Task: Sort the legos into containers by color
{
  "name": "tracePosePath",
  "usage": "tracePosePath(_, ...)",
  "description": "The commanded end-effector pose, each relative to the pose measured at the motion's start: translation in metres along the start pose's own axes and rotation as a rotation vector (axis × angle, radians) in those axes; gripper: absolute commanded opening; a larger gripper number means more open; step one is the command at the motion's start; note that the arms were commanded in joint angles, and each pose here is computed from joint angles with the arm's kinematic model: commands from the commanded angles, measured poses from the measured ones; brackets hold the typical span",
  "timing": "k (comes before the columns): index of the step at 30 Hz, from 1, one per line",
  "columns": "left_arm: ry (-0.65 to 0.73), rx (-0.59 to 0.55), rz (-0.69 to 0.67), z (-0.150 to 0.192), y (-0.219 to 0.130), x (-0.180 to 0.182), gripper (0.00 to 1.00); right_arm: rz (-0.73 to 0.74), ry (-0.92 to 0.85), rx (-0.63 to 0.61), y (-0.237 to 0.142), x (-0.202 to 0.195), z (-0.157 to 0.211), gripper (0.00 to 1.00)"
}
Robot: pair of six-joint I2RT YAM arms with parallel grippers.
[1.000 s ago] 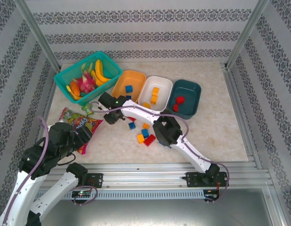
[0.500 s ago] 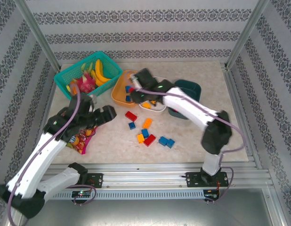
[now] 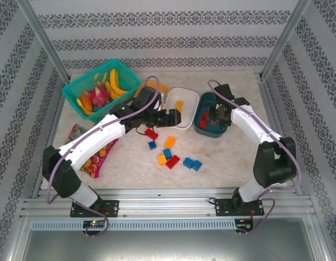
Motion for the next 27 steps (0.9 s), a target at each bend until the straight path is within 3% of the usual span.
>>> tracePosePath(1, 0.067, -0.037, 0.045, -0.013, 0.003, -0.015, 0.87, 0.01, 0.043, 0.083, 0.023, -0.002, -0.003, 0.25)
tracePosePath(9, 0.071, 0.017, 0.0, -0.007, 0.017, -0.012, 0.87, 0.084, 0.061, 0.173, 0.068, -0.007, -0.015, 0.27)
tracePosePath(15, 0.045, 0.048, -0.089, 0.006, 0.011, -0.002, 0.87, 0.104, 0.073, 0.166, 0.073, -0.011, -0.015, 0.51)
tracePosePath(23, -0.077, 0.111, -0.327, 0.037, -0.003, 0.026, 0.87, 0.007, -0.012, 0.034, 0.012, 0.012, -0.021, 0.6)
tracePosePath(27, -0.172, 0.184, -0.392, 0.055, 0.006, 0.043, 0.87, -0.182, -0.106, -0.108, -0.05, 0.027, -0.001, 0.61)
Point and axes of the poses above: each hand's point on the last joint's axis, 136 mm out from that joint toward the fingers, its own y axis out along the fingers, its own x axis along the line the jaws close on, z = x × y, the point moved 10 cm from there along -y, back along the fingers, and after that the axes turned 15 degrees about y, right-handed, at the moved point
